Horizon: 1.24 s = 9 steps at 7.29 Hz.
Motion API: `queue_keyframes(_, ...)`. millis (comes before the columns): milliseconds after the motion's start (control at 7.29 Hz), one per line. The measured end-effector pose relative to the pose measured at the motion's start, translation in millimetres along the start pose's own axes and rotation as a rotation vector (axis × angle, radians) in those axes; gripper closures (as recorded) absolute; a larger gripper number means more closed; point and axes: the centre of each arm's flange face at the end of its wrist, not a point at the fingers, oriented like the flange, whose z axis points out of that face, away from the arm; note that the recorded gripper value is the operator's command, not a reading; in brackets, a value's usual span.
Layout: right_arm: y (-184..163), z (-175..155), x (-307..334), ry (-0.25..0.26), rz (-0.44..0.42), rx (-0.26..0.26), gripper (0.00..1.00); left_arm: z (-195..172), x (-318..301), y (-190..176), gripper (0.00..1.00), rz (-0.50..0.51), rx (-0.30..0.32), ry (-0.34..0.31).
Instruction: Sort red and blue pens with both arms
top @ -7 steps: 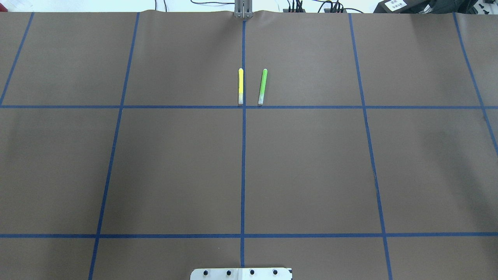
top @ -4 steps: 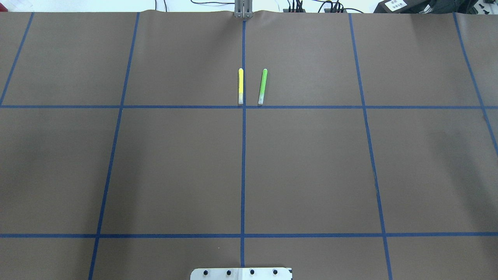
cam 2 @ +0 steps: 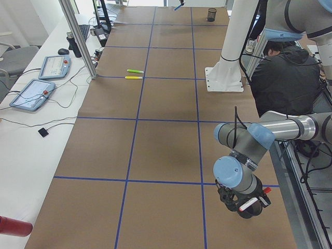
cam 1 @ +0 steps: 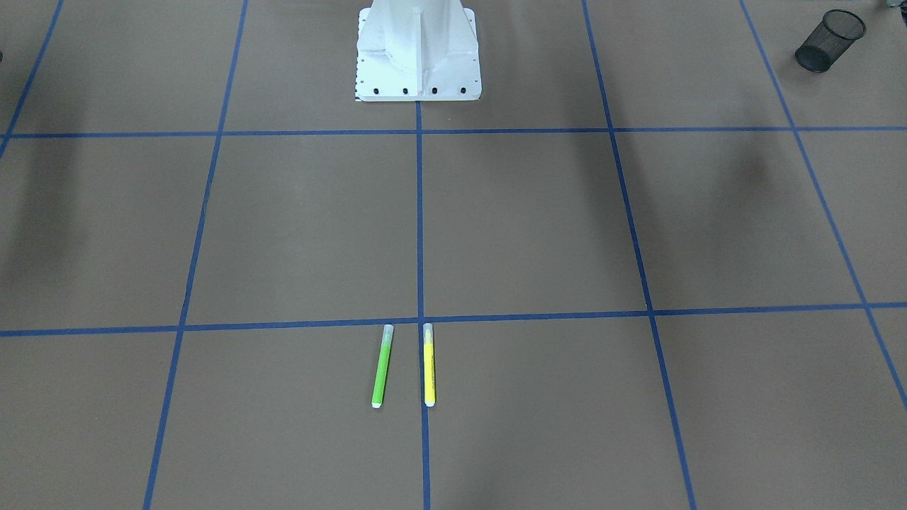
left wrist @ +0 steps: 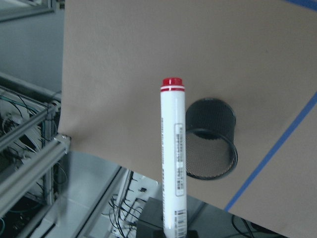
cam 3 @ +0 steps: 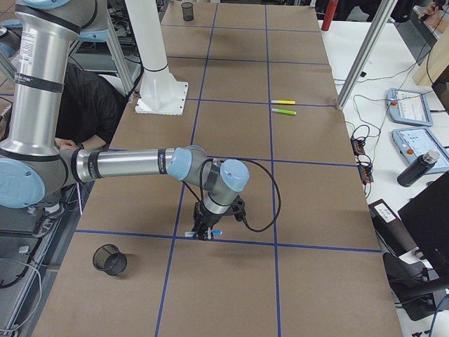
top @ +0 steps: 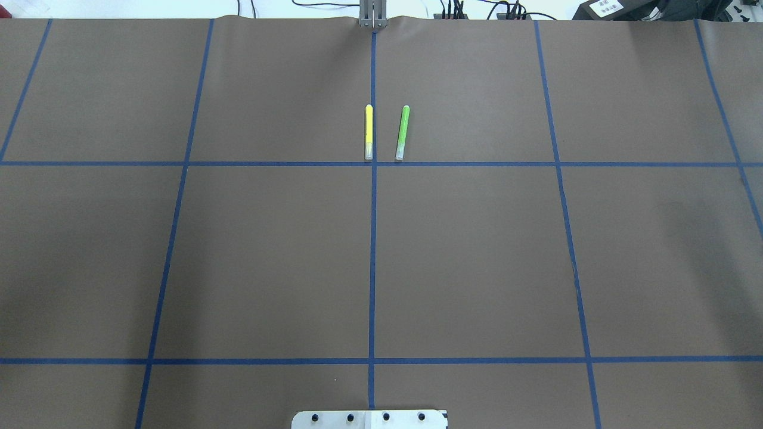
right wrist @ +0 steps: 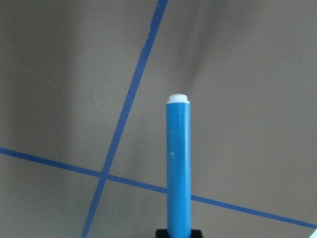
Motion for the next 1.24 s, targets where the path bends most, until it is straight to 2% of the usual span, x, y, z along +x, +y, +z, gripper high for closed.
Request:
queue_keyframes(275, 0, -2, -3, -0.008, -0.002, 0.010, 1.00, 22, -4, 5, 1.00, -0.066, -0.104, 0.124)
queue_keyframes(549, 0, -4, -5, -0.009, -0.006, 0.015, 1.00, 51, -18, -7, 1.00, -0.116, -0.184, 0.217)
queue_keyframes(824, -1, -7, -7, -0.006, -0.010, 0.021, 1.00, 78, -31, -19, 1.00, -0.148, -0.233, 0.293)
queue_keyframes(1235, -1, -10, -9, -0.003, -0.016, 0.029, 1.00, 105, -45, -32, 1.00, -0.190, -0.280, 0.358)
